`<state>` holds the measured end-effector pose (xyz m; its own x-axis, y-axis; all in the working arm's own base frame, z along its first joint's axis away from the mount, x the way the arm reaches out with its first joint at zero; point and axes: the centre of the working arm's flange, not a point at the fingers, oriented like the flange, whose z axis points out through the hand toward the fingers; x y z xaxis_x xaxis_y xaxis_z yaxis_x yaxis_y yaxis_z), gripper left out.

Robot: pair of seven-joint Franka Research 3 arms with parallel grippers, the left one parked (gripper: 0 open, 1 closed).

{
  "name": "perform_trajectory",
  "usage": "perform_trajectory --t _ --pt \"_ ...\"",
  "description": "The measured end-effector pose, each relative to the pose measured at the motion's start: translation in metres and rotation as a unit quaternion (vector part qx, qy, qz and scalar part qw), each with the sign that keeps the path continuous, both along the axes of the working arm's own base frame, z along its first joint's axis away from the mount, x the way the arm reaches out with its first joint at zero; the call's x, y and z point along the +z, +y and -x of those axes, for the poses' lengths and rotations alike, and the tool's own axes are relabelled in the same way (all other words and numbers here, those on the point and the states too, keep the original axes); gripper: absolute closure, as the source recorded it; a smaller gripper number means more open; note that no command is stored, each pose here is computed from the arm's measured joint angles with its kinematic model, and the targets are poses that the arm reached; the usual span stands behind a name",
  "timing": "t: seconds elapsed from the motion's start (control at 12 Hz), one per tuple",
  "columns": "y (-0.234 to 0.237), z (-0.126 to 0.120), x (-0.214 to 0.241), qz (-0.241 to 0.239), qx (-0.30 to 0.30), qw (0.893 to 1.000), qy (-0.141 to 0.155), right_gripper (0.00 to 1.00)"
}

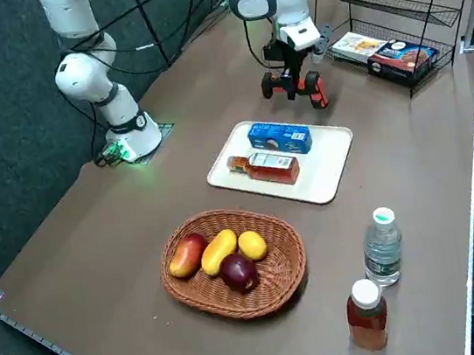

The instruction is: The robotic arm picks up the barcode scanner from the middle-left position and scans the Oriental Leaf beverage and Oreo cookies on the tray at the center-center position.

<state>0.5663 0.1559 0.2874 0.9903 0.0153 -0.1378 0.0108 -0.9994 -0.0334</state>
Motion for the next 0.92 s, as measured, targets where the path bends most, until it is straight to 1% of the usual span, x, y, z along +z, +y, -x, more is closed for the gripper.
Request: perform_trajectory --t 0.33,0.42,0.58,0.92 --pt "0.009 0.004 -0.003 -0.004 -0.014 1.0 -0.002 0.57" --pt "0.01 0.004 -0.003 -0.011 -0.021 1.0 -0.001 0.57" --pt "0.015 0.003 -0.001 -0.044 -0.052 0.998 -0.001 0.57" --pt "0.03 0.006 -0.001 -0.048 -0.07 0.996 -0.01 0.57"
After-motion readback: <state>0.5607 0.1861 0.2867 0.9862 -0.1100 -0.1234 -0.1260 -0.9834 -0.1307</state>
